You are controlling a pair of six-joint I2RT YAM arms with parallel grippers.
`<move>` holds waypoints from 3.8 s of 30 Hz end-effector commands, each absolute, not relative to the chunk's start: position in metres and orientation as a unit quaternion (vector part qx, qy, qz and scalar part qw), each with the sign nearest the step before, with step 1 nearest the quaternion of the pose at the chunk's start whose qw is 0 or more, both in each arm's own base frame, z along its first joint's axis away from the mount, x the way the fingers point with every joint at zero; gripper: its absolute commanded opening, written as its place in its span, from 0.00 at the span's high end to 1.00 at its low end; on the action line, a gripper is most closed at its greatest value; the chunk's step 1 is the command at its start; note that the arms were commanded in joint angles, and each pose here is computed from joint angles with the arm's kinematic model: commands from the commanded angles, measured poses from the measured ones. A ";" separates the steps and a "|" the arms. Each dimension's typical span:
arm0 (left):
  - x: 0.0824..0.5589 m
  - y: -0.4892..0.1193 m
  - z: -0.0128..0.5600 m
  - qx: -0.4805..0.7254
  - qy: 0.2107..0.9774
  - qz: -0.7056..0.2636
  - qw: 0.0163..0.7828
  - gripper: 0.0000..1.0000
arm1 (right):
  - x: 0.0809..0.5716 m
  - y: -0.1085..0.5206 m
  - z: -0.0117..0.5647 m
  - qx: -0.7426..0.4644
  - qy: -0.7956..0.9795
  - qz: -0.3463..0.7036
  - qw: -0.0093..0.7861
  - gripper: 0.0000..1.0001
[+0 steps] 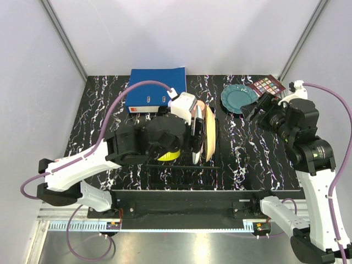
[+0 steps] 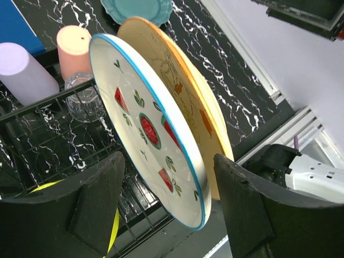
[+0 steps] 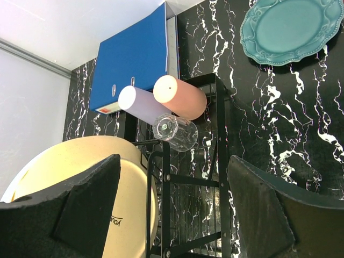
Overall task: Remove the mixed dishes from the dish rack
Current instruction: Pick up the plate from the dish rack, then place the plate at the center of the board.
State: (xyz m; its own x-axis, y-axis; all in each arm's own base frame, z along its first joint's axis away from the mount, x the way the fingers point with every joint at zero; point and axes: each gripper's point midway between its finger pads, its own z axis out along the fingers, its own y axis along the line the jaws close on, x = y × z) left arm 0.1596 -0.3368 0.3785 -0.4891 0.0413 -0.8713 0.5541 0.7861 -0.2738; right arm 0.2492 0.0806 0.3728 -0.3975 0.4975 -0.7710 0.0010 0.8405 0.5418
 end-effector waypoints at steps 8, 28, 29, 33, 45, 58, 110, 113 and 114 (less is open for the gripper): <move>0.160 -0.342 0.353 0.192 0.828 -0.225 0.476 0.38 | 0.246 0.080 0.375 0.144 0.797 0.233 0.538 0.12; 0.156 -0.340 0.343 0.203 0.828 -0.212 0.477 0.96 | 0.249 0.083 0.371 0.140 0.800 0.232 0.536 0.12; 0.156 -0.338 0.350 0.202 0.825 -0.216 0.482 1.00 | 0.249 0.083 0.372 0.139 0.799 0.233 0.537 0.12; 0.155 -0.330 0.376 0.198 0.811 -0.235 0.497 1.00 | 0.250 0.084 0.375 0.140 0.797 0.235 0.539 0.12; 0.153 -0.313 0.453 0.191 0.768 -0.275 0.546 1.00 | 0.252 0.085 0.380 0.138 0.795 0.237 0.541 0.13; 0.170 -0.246 0.542 0.149 0.708 -0.246 0.645 1.00 | 0.253 0.089 0.393 0.137 0.788 0.249 0.547 0.12; 0.178 -0.334 0.557 0.427 0.451 0.143 0.770 0.31 | 0.231 0.172 0.495 0.081 0.766 0.483 0.416 1.00; 0.179 -0.310 0.589 0.351 0.467 0.113 0.803 0.01 | 0.232 0.165 0.511 0.084 0.752 0.474 0.450 1.00; 0.181 -0.298 0.600 0.325 0.475 0.109 0.811 0.01 | 0.229 0.163 0.522 0.082 0.743 0.475 0.465 1.00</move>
